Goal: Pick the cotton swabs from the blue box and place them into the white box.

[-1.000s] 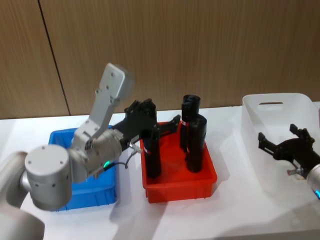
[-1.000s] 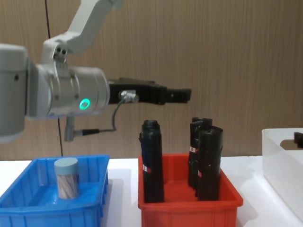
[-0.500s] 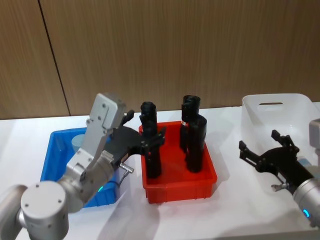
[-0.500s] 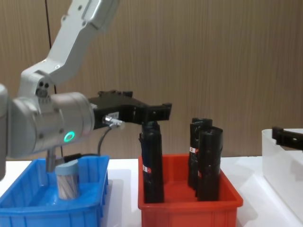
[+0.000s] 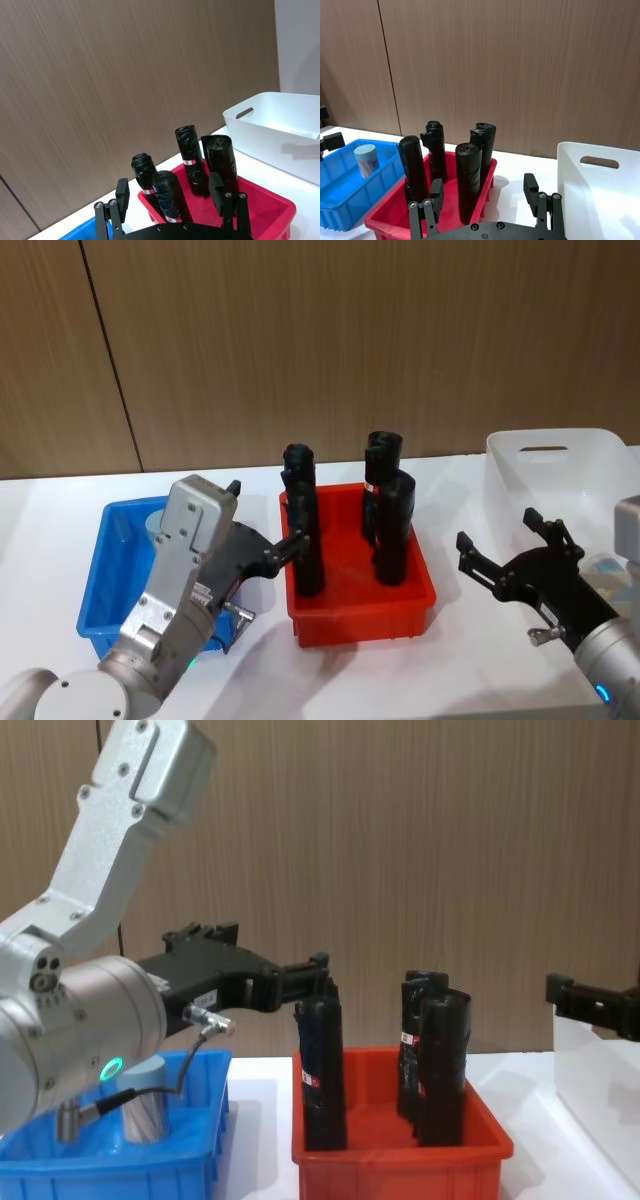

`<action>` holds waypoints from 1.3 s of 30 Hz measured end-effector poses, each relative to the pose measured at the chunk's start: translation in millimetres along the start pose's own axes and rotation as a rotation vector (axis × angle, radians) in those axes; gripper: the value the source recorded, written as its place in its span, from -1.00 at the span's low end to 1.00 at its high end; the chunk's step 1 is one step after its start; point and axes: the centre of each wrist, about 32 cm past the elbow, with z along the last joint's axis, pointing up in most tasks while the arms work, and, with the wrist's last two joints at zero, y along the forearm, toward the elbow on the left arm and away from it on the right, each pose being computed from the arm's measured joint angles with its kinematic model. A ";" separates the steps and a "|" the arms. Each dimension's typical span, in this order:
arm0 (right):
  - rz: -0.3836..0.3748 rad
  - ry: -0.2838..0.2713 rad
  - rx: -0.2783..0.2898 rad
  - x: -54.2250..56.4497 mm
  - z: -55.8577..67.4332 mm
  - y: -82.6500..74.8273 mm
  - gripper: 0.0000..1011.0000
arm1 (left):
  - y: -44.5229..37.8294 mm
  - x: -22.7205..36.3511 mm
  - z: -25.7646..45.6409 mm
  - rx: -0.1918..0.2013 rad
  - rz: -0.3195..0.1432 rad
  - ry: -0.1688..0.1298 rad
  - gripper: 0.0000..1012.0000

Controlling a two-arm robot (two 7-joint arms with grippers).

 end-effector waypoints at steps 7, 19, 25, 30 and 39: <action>0.000 0.000 0.001 -0.3 0.3 -0.3 0.98 | 5.2 -3.2 -2.6 -0.008 0.016 -0.004 0.98; 0.000 0.000 0.001 -0.1 0.3 -0.3 0.98 | 5.2 -3.1 -2.6 -0.008 0.018 -0.003 0.98; 0.001 0.000 0.001 -0.1 0.3 -0.3 0.98 | 5.2 -3.0 -2.7 -0.008 0.018 -0.003 0.98; 0.001 0.000 0.001 -0.1 0.3 -0.3 0.98 | 5.2 -3.0 -2.8 -0.007 0.018 -0.003 0.98; 0.003 -0.001 0.000 0.4 0.0 0.1 0.98 | 5.2 -3.0 -2.8 -0.007 0.017 -0.003 0.98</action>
